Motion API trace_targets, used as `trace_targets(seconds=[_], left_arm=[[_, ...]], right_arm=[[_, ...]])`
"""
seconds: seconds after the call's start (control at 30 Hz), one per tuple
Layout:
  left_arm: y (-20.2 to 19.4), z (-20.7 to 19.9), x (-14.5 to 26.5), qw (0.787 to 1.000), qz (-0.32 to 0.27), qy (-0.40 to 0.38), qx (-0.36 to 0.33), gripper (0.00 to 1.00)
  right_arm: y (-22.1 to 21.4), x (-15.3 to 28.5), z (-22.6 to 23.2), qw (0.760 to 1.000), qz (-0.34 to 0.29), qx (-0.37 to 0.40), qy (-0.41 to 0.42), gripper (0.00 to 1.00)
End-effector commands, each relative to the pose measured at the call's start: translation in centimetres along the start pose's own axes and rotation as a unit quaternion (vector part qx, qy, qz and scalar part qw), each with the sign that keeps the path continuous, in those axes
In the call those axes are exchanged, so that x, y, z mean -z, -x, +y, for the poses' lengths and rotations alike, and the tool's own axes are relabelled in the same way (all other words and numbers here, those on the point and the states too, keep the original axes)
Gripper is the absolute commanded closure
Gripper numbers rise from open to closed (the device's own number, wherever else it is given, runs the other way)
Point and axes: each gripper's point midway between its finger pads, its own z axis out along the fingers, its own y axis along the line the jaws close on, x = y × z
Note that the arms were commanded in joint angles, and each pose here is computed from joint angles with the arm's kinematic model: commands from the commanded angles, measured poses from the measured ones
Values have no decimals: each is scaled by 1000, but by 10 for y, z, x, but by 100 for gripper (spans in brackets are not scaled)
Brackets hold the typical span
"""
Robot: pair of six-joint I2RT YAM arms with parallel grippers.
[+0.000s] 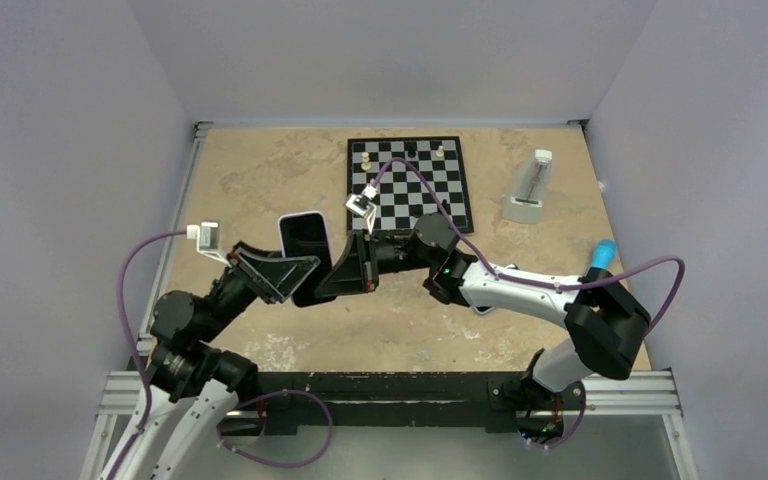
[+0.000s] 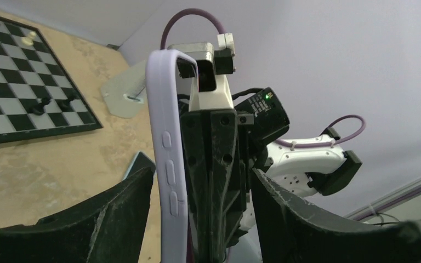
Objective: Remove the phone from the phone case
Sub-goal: Remove the phone case from the phone.
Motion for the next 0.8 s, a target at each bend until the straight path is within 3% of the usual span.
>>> trace_targets(seconds=[0.0,0.2,0.33,0.5,0.77], left_arm=[[0,2,28,991,32,62,-114,29],[-7,-5,53,979,48,48,-191,30],[-18,-11,55,978,81,24,-192,30],[-18,-12,54,977,82,19,-198,29],[-17,-14,46,978,86,14,-190,38]], right_arm=[[29,11,41,996,-52,58,40,100],[36,28,47,996,-56,51,52,100],[38,31,54,995,-53,49,63,100],[36,30,62,994,-41,46,88,100],[34,32,64,993,-46,42,101,100]])
